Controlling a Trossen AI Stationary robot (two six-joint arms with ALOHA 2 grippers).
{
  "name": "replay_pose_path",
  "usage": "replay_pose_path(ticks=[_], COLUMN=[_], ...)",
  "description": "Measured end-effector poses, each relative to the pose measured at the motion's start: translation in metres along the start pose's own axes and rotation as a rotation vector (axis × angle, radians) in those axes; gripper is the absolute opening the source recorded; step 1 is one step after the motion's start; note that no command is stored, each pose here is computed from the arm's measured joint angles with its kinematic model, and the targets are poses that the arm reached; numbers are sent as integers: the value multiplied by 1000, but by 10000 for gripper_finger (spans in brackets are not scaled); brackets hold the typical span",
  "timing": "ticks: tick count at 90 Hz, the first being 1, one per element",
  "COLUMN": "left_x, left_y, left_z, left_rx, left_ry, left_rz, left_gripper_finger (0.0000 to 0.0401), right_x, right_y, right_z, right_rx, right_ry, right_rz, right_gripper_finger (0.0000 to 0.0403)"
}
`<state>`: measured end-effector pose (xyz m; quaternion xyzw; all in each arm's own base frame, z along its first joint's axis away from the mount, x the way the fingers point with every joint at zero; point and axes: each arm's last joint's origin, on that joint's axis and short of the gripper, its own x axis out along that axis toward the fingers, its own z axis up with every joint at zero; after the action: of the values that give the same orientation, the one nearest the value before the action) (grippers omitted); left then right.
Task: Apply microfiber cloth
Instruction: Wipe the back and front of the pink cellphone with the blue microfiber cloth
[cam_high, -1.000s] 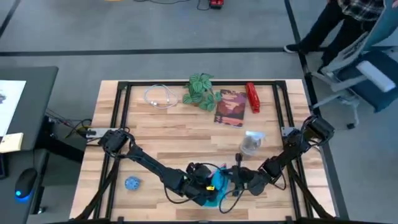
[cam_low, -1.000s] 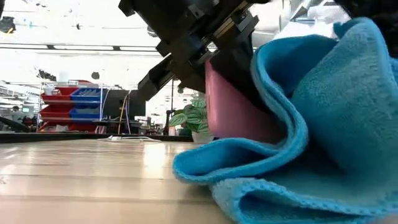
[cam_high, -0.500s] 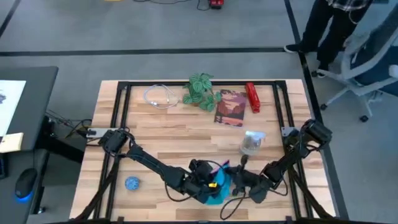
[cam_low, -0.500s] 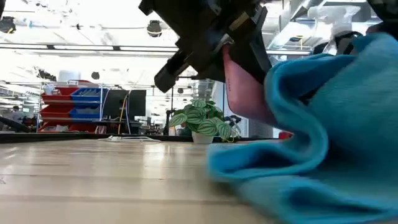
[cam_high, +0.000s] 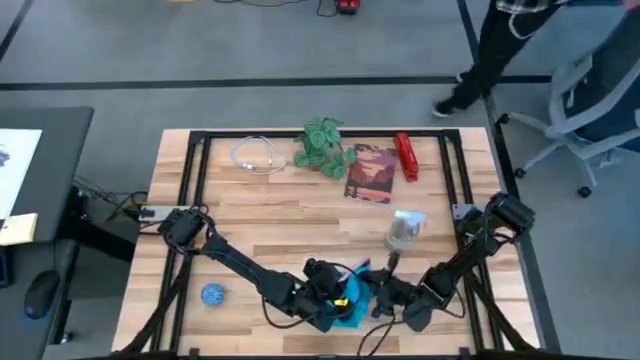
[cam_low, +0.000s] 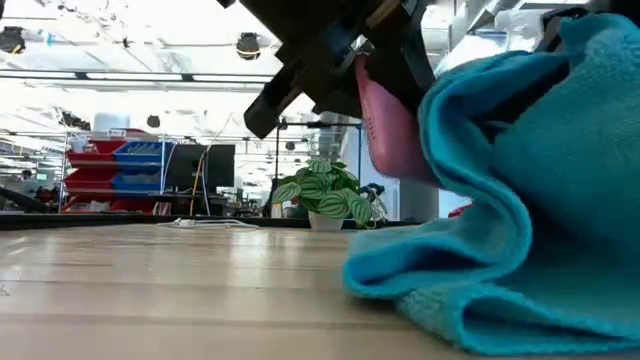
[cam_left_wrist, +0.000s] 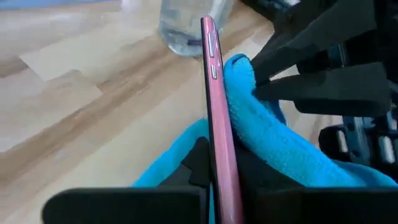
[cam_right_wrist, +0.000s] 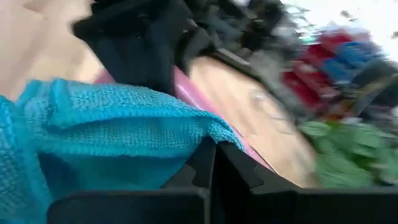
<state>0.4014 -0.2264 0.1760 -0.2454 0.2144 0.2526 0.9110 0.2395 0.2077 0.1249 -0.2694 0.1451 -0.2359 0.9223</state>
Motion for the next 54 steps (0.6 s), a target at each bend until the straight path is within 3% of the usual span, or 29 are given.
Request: replay_pose_path(ticks=[14, 43, 54], left_x=[-7, -8, -5], left_y=[-4, -2, 8], left_z=[-6, -6, -6], left_rx=[5, 24, 36], left_ry=[5, -33, -43], left_rz=[-19, 16, 101], left_gripper_finger=[5, 5, 5], right_x=[-9, -5, -8], right_y=[-1, -1, 0], right_z=[-9, -3, 2], right_rx=[-33, -12, -18], right_ry=[7, 1, -14], right_rz=[-111, -58, -57], right_gripper_finger=[0, 0, 0])
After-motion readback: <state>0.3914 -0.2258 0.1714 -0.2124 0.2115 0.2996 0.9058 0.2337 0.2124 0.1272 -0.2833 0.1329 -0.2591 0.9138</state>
